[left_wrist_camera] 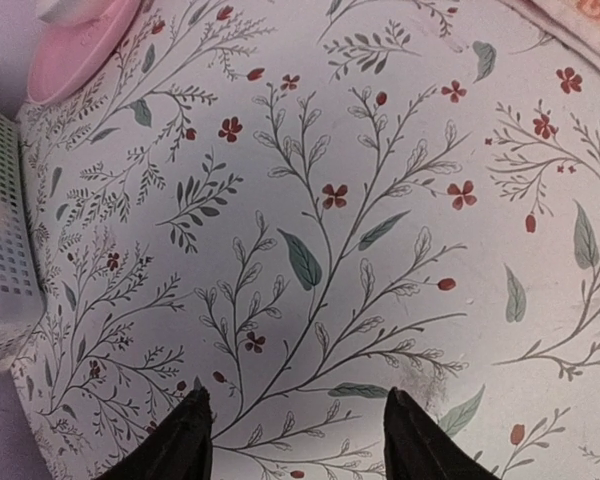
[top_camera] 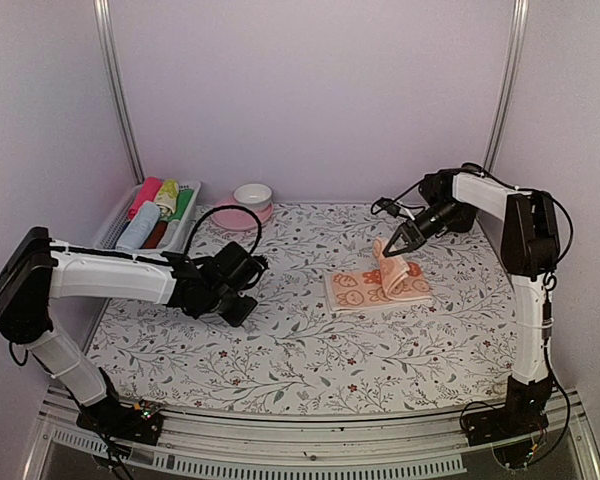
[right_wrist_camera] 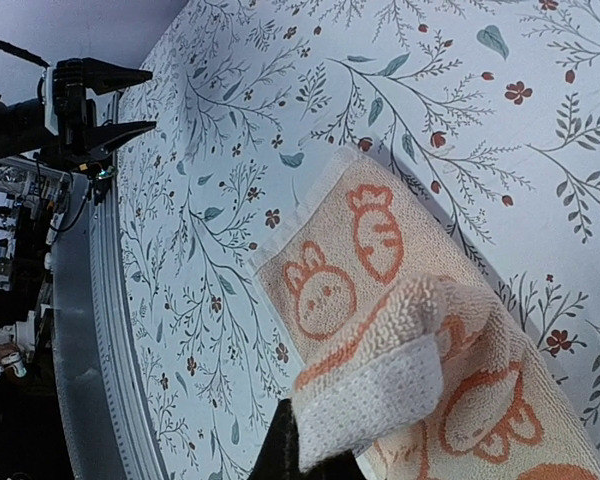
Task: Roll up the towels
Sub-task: Fold the towel at the center of the board.
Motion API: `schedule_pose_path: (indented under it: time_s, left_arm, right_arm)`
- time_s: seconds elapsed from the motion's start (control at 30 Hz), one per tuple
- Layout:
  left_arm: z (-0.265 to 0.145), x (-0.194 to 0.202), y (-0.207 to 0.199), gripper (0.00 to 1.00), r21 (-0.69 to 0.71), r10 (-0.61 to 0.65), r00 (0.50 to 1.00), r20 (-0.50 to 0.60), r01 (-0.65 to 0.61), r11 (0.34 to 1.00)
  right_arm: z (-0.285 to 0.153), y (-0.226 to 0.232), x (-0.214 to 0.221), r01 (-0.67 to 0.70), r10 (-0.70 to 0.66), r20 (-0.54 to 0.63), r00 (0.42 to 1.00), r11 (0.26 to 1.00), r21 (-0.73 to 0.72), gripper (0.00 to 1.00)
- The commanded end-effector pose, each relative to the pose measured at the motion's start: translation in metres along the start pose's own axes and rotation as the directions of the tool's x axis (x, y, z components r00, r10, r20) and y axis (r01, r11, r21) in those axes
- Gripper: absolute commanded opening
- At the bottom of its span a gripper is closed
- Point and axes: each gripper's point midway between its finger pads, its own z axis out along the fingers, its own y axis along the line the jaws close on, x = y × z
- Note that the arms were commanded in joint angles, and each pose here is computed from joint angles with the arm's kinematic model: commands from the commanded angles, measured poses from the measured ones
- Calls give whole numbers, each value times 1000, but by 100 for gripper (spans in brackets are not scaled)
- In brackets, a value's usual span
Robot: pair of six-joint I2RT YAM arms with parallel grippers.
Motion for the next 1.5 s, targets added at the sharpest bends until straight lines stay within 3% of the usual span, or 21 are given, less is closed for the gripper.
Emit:
schedule_pose_path:
  time_s: [0.0,0.77,0.93,1.47]
  left_arm:
    - [0,-4,-8,58,22,-8,1000,14,8,1000]
    - [6,0,-15,59,42,-10,1000,3,10,999]
    - [8,0,-17,60,44,-10,1000,0,10,999]
    - [14,0,-23,61,58,-5,1000,-10,6,998]
  right_arm:
    - [15,8,-4,6,-6,-1,1000,998,-59,2]
    - [50,8,-1,6,-10,-37,999,995,-102,2]
    - [74,3,9,-14,4,-77,997,992,-125,3]
    - [93,4,-11,40,-44,-33,998,994,-106,6]
